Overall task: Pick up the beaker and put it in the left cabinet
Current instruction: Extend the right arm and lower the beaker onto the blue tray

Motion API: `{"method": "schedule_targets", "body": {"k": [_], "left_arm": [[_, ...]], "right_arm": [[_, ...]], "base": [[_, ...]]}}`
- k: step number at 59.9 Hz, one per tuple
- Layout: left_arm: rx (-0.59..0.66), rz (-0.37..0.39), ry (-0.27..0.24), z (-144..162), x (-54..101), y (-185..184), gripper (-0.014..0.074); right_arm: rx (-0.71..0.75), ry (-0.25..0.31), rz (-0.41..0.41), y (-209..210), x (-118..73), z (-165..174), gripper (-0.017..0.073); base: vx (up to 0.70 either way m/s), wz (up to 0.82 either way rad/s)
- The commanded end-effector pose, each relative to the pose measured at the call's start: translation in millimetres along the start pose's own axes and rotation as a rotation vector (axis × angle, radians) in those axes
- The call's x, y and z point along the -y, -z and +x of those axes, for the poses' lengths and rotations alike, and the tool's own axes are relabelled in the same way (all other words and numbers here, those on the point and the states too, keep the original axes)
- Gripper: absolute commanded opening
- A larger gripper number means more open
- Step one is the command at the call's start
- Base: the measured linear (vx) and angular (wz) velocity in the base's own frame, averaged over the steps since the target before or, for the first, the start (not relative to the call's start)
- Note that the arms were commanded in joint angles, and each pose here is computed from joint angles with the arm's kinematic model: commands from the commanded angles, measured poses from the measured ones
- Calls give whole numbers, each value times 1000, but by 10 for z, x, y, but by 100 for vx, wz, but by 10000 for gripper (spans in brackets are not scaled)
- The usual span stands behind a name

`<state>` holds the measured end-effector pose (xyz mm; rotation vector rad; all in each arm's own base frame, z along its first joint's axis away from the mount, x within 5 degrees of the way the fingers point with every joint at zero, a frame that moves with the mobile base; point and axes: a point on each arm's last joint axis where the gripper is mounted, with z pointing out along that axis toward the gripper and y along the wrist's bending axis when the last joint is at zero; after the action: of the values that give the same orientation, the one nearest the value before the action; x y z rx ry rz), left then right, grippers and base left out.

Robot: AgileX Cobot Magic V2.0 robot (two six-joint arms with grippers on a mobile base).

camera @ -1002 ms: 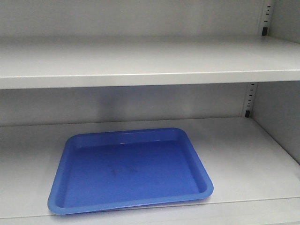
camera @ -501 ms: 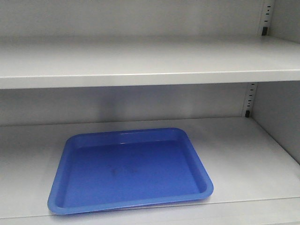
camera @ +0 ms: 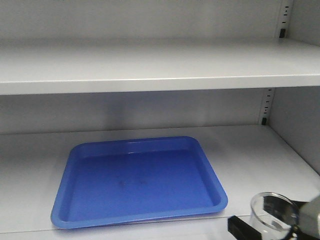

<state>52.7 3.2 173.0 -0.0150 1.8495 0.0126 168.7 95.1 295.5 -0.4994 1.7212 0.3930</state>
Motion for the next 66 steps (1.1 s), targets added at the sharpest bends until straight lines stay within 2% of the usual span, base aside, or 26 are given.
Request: {"method": "schedule_targets", "body": {"k": [1,21,38,55,66], "left_arm": [[99,18,1,-120,14,28,4],[99,18,1,-120,14,28,4],[99,18,1,-120,14,28,4],[99,18,1,-120,14,28,4],[99,18,1,-120,14,28,4]], "right_arm": [[155,7,-95,-202,-62,-322,-4],[184,-8,-181,-1172,-59,-557,-4],[139,-18,-195,-1955,-14,-428,-1],[138,-10,-194,-2329,14,-383,30],[127,0,-191,-2352,17,-350,159]], "base": [[0,0],[0,0],[0,0],[0,0],[0,0]]}}
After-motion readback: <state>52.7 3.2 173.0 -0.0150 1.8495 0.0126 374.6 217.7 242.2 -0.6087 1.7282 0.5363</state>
